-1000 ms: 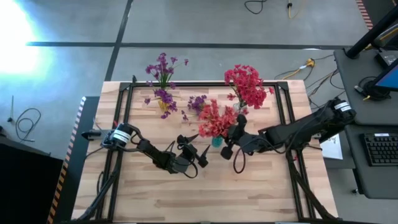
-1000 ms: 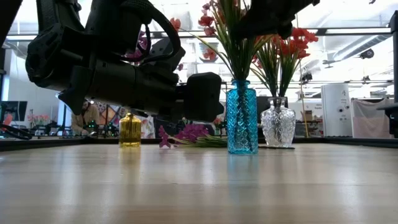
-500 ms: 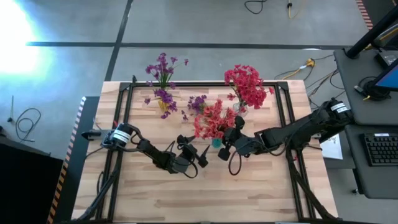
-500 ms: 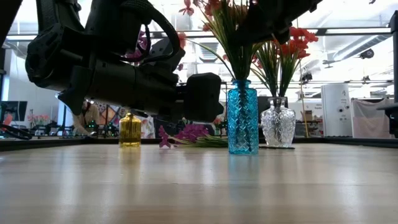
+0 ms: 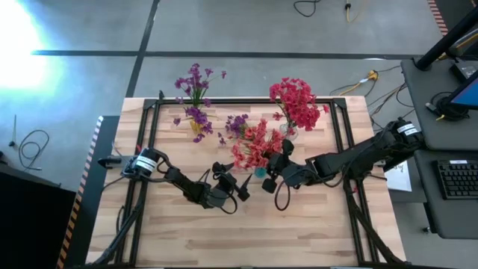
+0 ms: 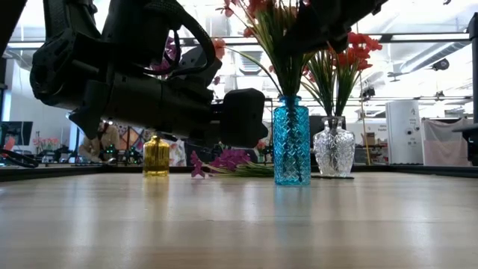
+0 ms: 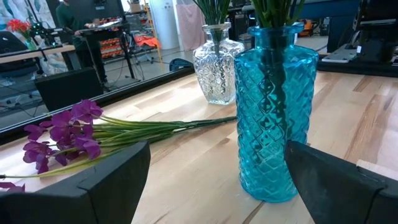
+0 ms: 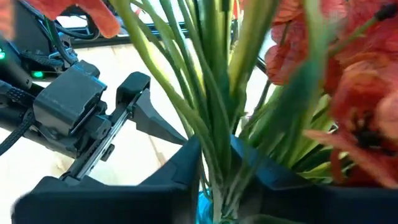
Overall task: Sort flowers into vase by color
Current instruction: Put the orange flowers into the blue vase
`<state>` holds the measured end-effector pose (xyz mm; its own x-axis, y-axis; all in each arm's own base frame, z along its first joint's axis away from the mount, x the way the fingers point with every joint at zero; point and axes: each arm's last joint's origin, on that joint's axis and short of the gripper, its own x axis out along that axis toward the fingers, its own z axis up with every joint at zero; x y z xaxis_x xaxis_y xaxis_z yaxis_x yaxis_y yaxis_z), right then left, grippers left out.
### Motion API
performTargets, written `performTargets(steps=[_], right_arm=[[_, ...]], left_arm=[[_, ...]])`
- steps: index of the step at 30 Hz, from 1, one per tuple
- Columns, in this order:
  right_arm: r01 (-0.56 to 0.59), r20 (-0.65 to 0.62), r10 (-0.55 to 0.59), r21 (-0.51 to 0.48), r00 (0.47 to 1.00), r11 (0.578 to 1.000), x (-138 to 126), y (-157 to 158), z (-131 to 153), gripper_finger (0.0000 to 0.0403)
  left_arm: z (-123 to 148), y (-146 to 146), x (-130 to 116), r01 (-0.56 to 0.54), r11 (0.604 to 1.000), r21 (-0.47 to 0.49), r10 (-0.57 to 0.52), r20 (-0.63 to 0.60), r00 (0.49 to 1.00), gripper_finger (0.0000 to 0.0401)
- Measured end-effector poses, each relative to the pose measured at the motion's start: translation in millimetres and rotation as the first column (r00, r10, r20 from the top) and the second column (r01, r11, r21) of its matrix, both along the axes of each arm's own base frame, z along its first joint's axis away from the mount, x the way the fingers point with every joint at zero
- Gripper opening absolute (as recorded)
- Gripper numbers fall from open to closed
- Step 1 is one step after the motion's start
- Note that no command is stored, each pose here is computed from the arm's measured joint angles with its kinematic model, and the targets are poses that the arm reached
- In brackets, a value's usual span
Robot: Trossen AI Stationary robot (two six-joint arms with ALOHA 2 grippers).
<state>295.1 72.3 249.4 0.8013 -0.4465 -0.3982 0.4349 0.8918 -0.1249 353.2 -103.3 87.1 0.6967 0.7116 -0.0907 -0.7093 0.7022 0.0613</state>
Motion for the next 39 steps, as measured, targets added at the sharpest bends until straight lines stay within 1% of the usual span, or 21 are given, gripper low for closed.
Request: performTargets(steps=[5, 8, 11, 14, 18, 21, 24, 33, 39], right_arm=[[-0.01, -0.007, 0.01, -0.002, 1.0, 1.0, -1.1, 3.0, -0.1, 0.0123], [-0.021, -0.003, 0.021, -0.003, 1.0, 1.0, -1.3, 6.4, 2.3, 0.0157], [-0.028, -0.001, 0.028, -0.001, 1.0, 1.0, -2.5, 8.9, 6.6, 0.0183], [-0.034, -0.002, 0.034, 0.005, 0.999, 0.999, -3.1, 11.6, 9.6, 0.02], [-0.039, -0.019, 0.039, 0.012, 0.999, 0.999, -4.1, 15.5, 14.4, 0.0211], [-0.046, -0.031, 0.047, 0.011, 0.998, 0.999, -4.9, 18.4, 17.8, 0.0215], [-0.052, -0.022, 0.052, 0.011, 0.998, 0.999, -4.3, 19.7, 23.6, 0.0217], [-0.055, -0.061, 0.055, 0.0, 0.997, 0.998, -5.3, 21.9, 39.6, 0.0217], [-0.06, -0.07, 0.06, 0.002, 0.996, 0.998, -6.0, 24.4, 53.4, 0.0217]], left_arm=[[3.7, 0.2, -0.4, -0.011, 1.0, 0.027, 0.011, -0.019, 1.0, 0.0355], [10.8, 1.1, -2.5, -0.024, 1.0, 0.016, 0.024, 0.008, 1.0, 0.0355], [11.2, 2.0, -4.8, -0.028, 0.999, -0.015, 0.029, 0.037, 0.999, 0.0355], [9.8, 2.5, -6.3, -0.029, 0.999, -0.015, 0.029, 0.033, 0.999, 0.0355], [11.4, 3.0, -9.9, -0.026, 1.0, -0.003, 0.026, 0.018, 1.0, 0.0355], [18.8, 3.3, -16.2, -0.019, 1.0, -0.005, 0.019, 0.027, 0.999, 0.0355], [25.7, 4.1, -25.7, -0.011, 1.0, -0.01, 0.012, 0.037, 0.999, 0.0355], [44.5, 7.5, -61.7, 0.019, 0.998, -0.053, -0.014, 0.09, 0.996, 0.0355], [51.3, 8.2, -78.5, 0.041, 0.998, -0.057, -0.035, 0.099, 0.994, 0.0355]])
